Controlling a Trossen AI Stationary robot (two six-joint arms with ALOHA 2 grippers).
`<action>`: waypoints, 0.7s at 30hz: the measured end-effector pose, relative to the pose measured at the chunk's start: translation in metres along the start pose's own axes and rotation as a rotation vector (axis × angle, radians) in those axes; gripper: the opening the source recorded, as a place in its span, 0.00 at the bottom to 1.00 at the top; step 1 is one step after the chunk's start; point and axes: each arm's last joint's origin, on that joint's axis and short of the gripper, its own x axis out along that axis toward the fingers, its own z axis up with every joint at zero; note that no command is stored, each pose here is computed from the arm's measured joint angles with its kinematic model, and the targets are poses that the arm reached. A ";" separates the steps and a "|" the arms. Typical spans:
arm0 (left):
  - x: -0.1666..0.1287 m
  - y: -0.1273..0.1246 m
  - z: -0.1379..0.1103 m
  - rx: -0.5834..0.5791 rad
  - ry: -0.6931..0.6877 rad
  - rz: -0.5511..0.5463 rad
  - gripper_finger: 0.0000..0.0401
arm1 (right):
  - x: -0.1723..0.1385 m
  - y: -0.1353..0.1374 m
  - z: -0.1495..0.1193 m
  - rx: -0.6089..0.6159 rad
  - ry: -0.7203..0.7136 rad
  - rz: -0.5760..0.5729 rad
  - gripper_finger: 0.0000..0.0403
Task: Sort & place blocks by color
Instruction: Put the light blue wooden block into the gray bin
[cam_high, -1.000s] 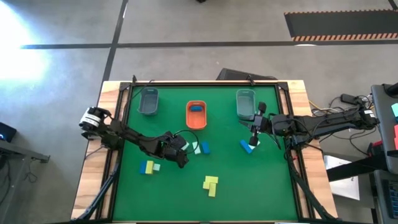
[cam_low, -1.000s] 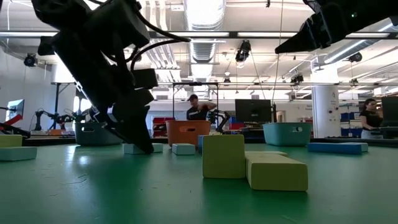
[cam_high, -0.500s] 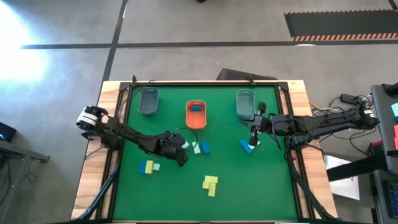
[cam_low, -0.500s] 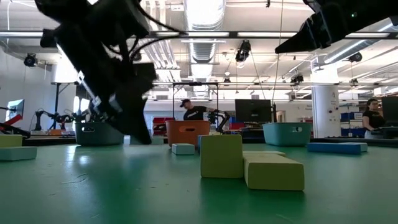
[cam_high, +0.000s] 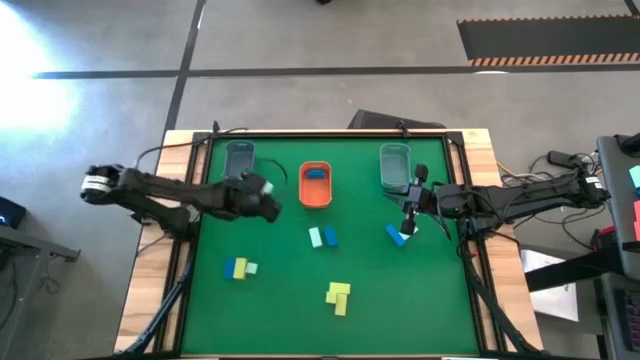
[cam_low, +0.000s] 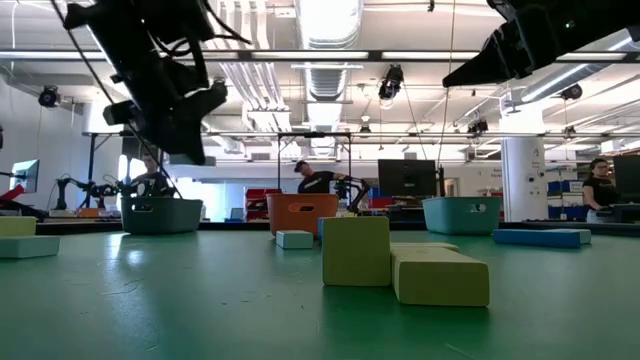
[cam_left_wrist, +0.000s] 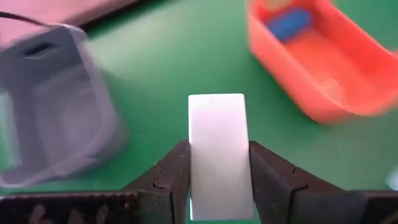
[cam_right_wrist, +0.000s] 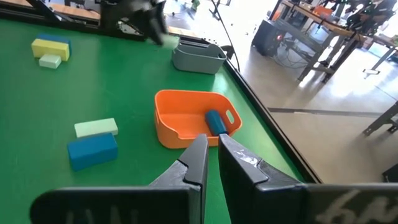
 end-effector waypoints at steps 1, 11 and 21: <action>0.001 0.008 0.004 -0.023 -0.002 0.023 0.28 | 0.000 0.000 0.000 0.000 0.000 0.000 0.07; 0.030 0.070 0.023 -0.033 0.025 0.242 0.28 | 0.000 0.000 0.000 -0.002 0.001 0.000 0.07; 0.063 0.100 0.032 -0.040 0.054 0.321 0.28 | 0.000 0.000 0.000 -0.002 0.000 0.000 0.07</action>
